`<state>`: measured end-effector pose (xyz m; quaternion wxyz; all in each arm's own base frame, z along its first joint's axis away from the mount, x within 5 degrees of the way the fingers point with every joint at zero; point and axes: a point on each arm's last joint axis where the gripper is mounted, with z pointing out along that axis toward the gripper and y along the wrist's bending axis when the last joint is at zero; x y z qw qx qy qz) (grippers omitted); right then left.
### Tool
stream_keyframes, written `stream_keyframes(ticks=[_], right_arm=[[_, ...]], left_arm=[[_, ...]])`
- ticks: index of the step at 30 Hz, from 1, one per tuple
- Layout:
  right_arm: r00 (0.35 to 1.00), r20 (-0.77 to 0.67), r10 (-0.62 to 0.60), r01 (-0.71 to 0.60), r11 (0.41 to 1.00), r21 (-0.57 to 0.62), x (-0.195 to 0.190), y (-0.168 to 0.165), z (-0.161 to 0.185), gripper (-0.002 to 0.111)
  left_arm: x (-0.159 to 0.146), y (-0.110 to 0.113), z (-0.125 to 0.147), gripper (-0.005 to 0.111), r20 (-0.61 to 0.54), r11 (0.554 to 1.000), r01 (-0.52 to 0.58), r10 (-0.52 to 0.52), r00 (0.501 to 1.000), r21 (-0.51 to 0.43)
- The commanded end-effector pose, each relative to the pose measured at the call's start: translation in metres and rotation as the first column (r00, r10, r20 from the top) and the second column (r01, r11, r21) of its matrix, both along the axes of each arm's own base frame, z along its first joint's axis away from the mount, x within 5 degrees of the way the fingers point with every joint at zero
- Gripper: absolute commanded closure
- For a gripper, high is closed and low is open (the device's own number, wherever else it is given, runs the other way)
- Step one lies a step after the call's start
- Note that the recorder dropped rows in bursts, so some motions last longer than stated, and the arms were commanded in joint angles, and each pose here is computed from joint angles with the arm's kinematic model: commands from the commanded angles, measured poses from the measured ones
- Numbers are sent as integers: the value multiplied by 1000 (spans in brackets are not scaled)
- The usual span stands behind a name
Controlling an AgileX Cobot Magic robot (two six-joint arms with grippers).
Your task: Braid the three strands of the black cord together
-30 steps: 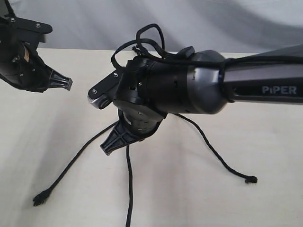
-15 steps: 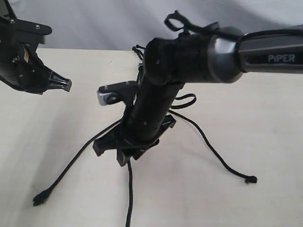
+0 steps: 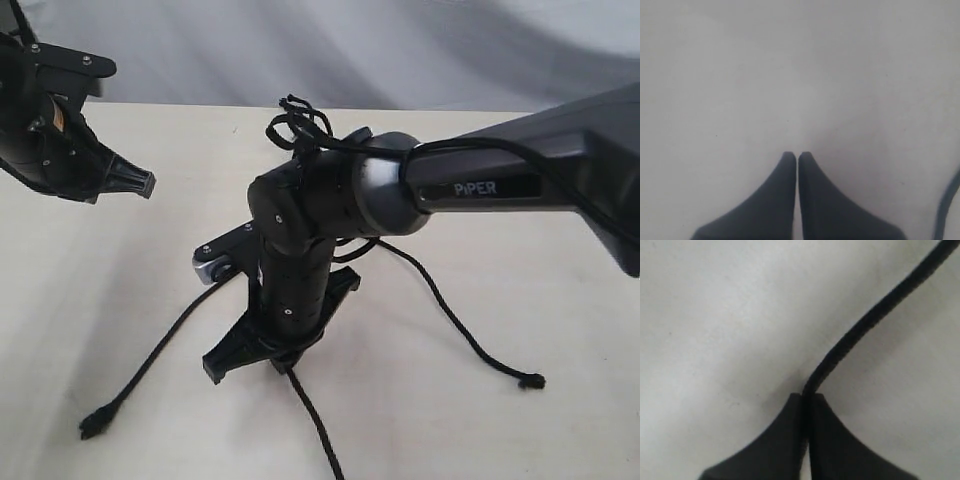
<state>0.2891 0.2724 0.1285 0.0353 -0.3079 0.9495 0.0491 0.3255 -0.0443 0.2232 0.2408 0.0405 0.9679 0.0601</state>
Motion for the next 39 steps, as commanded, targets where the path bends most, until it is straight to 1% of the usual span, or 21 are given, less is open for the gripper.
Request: stream_keyframes(ticks=[1, 3, 6, 9, 12, 16, 20, 24, 26, 28, 29, 31, 32, 33, 34, 35, 37, 39], right_arm=[[988, 133, 82, -74, 995, -61, 21, -15, 51, 108], [970, 223, 98, -72, 990, -123, 38, -33, 69, 108], [947, 301, 113, -42, 971, -235, 64, -66, 75, 108], [952, 290, 94, -5, 955, -295, 85, -96, 59, 108], [956, 269, 117, -24, 945, -325, 101, -114, 36, 108], [956, 249, 153, -54, 930, -363, 115, -128, 5, 108], [970, 177, 169, -85, 911, -404, 114, -132, -16, 108], [993, 16, 117, -99, 899, -428, 95, -125, -22, 108], [983, -117, 142, -177, 901, -396, 77, -112, -20, 108], [945, -248, 215, -284, 914, -288, 57, -92, -17, 108], [916, -287, 281, -346, 915, -207, 47, -78, -14, 108], [862, -293, 414, -448, 892, -57, 29, -49, -7, 108], [831, -279, 481, -499, 867, 6, 21, -37, -1, 108], [811, -258, 525, -535, 844, 36, 16, -30, 7, 108], [806, -214, 552, -556, 830, 45, 13, -23, 14, 108], [811, -170, 560, -563, 826, 29, 14, -22, 21, 108], [847, -105, 521, -527, 849, -33, 20, -27, 32, 108], [888, -76, 454, -460, 882, -104, 28, -39, 41, 108]], left_arm=[[0, 0, 1, 104, 1, 1000, -2, 2, 1000, -6], [0, 0, 1, 104, 1, 1000, -2, 2, 1000, -6], [0, 0, 1, 104, 1, 1000, -2, 2, 1000, -6], [0, 0, 1, 104, 1, 1000, -2, 2, 1000, -6], [0, 0, 1, 104, 1, 1000, -2, 2, 1000, -6], [0, 0, 1, 104, 1, 1000, -2, 2, 1000, -6], [0, 0, 1, 104, 1, 1000, -2, 2, 1000, -6], [0, 0, 1, 104, 1, 1000, -2, 2, 1000, -6], [0, 0, 1, 104, 1, 1000, -2, 2, 1000, -6], [0, 0, 1, 104, 1, 1000, -2, 2, 1000, -6], [0, 0, 1, 104, 1, 1000, -2, 2, 1000, -6], [0, 0, 1, 104, 1, 1000, -3, 3, 1000, -8], [0, 0, 1, 104, 1, 1000, -3, 3, 1000, -8], [0, 0, 1, 104, -1, 1000, -3, 3, 1000, -8], [-1, 0, 1, 104, -3, 1000, -3, 3, 1000, -6], [-1, 0, 1, 104, -3, 1000, -3, 3, 1000, -6], [-1, 0, 1, 104, -3, 1000, -3, 3, 1000, -6], [-1, 0, 1, 104, -3, 1000, -3, 3, 1000, -6]])
